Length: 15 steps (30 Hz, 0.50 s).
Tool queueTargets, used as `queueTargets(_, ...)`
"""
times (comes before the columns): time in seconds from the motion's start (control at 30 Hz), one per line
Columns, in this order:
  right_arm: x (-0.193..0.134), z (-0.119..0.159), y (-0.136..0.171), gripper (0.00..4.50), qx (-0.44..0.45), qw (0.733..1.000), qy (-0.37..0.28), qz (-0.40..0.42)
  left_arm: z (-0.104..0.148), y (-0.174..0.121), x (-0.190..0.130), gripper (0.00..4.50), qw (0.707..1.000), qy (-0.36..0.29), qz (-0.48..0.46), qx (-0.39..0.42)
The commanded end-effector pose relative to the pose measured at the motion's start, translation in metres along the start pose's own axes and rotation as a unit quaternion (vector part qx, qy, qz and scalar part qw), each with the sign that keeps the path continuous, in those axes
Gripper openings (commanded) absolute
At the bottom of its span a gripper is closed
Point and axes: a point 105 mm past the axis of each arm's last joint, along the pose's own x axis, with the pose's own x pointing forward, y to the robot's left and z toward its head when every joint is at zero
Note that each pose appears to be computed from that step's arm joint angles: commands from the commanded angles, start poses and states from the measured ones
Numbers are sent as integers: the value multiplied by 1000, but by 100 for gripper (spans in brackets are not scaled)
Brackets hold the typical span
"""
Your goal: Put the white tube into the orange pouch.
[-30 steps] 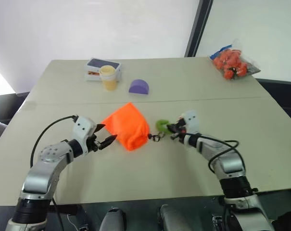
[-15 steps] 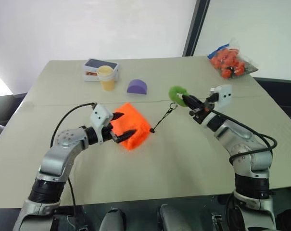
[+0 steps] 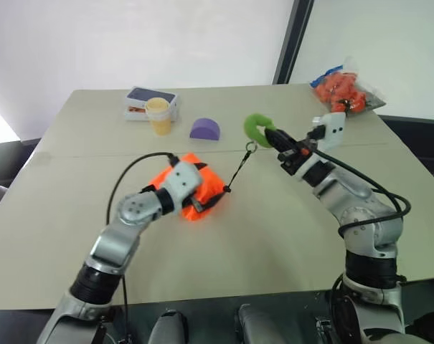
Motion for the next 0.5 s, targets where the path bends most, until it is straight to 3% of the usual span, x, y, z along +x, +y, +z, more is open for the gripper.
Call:
queueTargets(0.03, -1, 26, 15, 0, 18, 998, -48, 28, 12, -5, 4, 448, 999, -10, 38, 23)
queueTargets(0.23, -7, 27, 17, 0, 44, 998, -38, 35, 1, -17, 12, 448, 995, 28, 84, 54)
queueTargets(0.5, -7, 24, 24, 0, 54, 997, -16, 49, -1, -35, 22, 448, 988, 39, 148, 11)
